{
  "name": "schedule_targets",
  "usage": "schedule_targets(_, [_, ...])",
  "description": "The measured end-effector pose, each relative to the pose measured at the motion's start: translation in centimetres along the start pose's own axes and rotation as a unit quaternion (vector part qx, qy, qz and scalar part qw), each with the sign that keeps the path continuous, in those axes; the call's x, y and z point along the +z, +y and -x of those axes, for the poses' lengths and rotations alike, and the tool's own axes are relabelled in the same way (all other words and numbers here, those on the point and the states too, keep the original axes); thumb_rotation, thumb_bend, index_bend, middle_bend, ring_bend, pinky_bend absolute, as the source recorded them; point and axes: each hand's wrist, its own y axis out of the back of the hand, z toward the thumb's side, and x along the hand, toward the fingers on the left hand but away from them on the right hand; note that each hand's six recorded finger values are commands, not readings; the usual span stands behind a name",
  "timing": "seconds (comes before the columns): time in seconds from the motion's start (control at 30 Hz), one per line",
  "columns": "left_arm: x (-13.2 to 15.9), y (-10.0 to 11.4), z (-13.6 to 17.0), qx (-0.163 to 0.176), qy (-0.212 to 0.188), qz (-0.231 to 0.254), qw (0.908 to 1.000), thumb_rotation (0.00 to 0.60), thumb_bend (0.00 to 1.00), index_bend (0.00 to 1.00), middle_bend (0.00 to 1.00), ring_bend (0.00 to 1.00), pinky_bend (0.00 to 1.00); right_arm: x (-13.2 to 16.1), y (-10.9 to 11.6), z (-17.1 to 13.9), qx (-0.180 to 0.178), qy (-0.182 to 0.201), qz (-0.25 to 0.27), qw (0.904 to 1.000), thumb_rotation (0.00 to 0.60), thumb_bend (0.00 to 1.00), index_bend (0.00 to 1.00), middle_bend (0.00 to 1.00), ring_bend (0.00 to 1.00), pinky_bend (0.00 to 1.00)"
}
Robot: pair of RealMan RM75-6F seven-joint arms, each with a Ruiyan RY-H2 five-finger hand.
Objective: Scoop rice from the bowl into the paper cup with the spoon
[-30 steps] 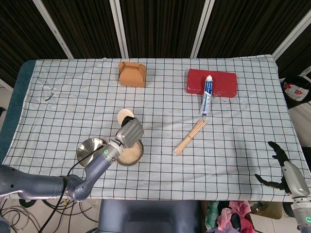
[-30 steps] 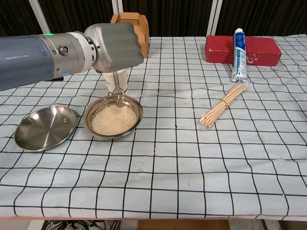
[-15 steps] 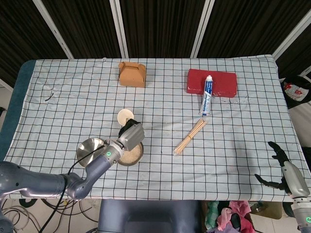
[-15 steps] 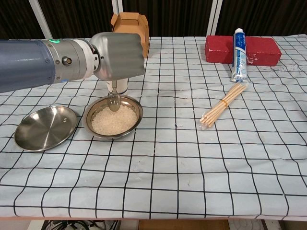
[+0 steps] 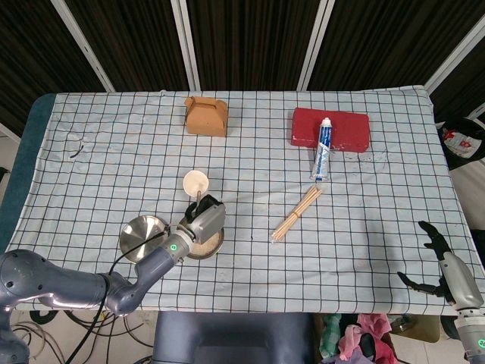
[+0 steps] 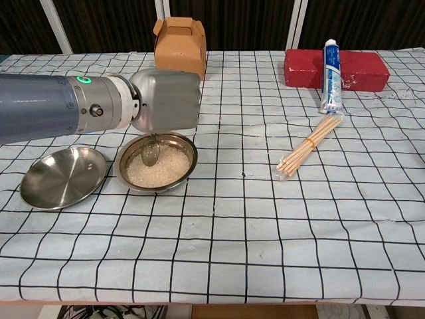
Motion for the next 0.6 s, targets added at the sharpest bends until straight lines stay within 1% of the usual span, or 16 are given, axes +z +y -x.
schedule_targets(0.13, [-0.07, -0.50, 0.22, -0.006, 0.001, 0.001, 1.0000, 0.600, 0.47, 0.75, 1.00, 1.00, 1.00, 0.00, -0.02, 0.00, 0.001, -0.001, 0.001, 1.0000, 0.600, 0.17, 0.00, 0.00, 0.00, 0.18])
schedule_targets(0.37, [-0.34, -0.59, 0.15, -0.002, 0.004, -0.023, 0.9997, 0.600, 0.48, 0.76, 1.00, 1.00, 1.00, 0.00, -0.05, 0.01, 0.001, -0.001, 0.001, 1.0000, 0.600, 0.17, 0.00, 0.00, 0.00, 0.18])
schedule_targets(0.6, [0.21, -0.33, 0.00, -0.017, 0.014, -0.031, 0.9993, 0.600, 0.48, 0.76, 1.00, 1.00, 1.00, 0.00, -0.05, 0.01, 0.001, -0.001, 0.002, 1.0000, 0.600, 0.17, 0.00, 0.00, 0.00, 0.18])
